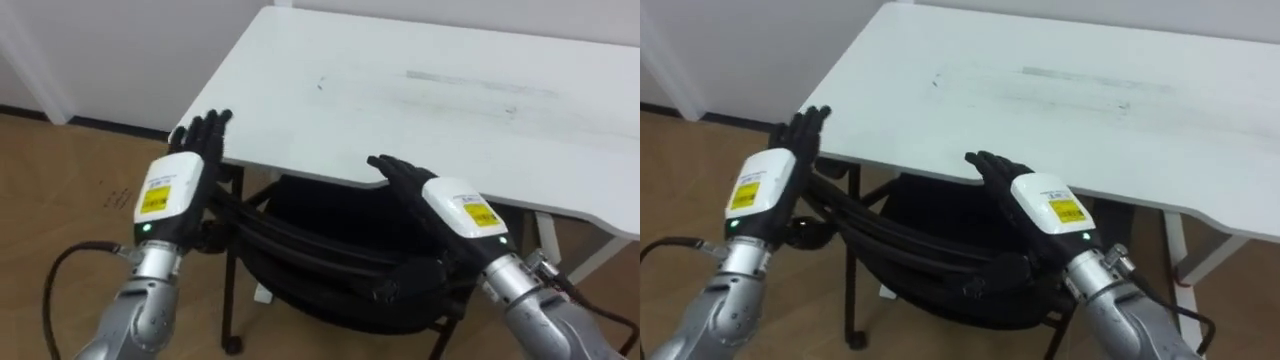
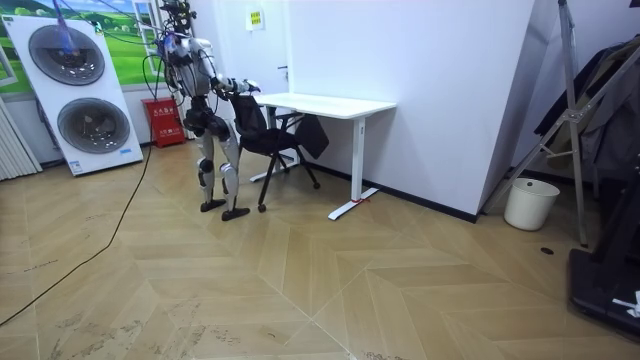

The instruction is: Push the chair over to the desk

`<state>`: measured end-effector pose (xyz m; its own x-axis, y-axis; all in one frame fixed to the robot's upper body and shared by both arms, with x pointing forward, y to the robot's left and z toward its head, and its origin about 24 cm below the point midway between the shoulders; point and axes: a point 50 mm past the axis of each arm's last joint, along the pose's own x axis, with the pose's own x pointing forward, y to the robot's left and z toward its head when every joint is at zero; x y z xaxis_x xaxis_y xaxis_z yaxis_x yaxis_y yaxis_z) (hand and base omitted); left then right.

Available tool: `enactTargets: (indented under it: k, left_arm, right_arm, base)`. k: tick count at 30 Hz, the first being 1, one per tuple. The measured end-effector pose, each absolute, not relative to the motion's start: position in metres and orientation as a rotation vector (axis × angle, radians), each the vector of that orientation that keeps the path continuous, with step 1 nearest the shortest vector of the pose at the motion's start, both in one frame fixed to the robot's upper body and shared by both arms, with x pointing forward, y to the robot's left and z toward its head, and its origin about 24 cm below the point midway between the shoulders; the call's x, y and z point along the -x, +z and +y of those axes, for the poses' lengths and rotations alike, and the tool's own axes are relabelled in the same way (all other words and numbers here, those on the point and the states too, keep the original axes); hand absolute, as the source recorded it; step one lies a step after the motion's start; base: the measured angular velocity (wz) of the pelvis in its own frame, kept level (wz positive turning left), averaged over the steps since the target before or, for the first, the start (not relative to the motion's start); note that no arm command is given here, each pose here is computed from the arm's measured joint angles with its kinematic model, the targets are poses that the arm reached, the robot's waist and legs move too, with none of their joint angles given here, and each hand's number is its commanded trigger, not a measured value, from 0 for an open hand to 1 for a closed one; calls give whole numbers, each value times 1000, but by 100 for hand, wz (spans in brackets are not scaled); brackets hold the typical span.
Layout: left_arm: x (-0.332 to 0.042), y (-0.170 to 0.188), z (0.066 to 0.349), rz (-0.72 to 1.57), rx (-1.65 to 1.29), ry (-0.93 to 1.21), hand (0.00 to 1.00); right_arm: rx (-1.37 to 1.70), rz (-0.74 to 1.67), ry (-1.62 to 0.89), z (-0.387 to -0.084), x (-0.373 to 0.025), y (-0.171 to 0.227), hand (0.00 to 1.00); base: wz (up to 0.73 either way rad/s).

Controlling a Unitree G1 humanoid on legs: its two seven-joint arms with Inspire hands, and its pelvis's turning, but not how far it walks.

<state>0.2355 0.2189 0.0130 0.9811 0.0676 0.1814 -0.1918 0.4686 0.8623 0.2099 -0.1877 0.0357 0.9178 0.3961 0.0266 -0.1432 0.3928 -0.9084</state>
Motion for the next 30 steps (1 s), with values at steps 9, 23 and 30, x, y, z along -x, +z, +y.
enactTargets:
  k: [9,23,30]
  left_arm:
    - [-192,77,298,-380,-701,926,0]
    - [-141,33,337,-67,-451,1281,0]
    - [-99,-22,341,275,-330,1348,0]
  right_arm:
    - [784,-680,-895,-308,-178,152,0]
    - [446,-472,-1445,-358,-109,121,0]
    - [152,163,-1642,-372,-37,10,0]
  base:
    - [-17]
    - [-15]
    - [-1]
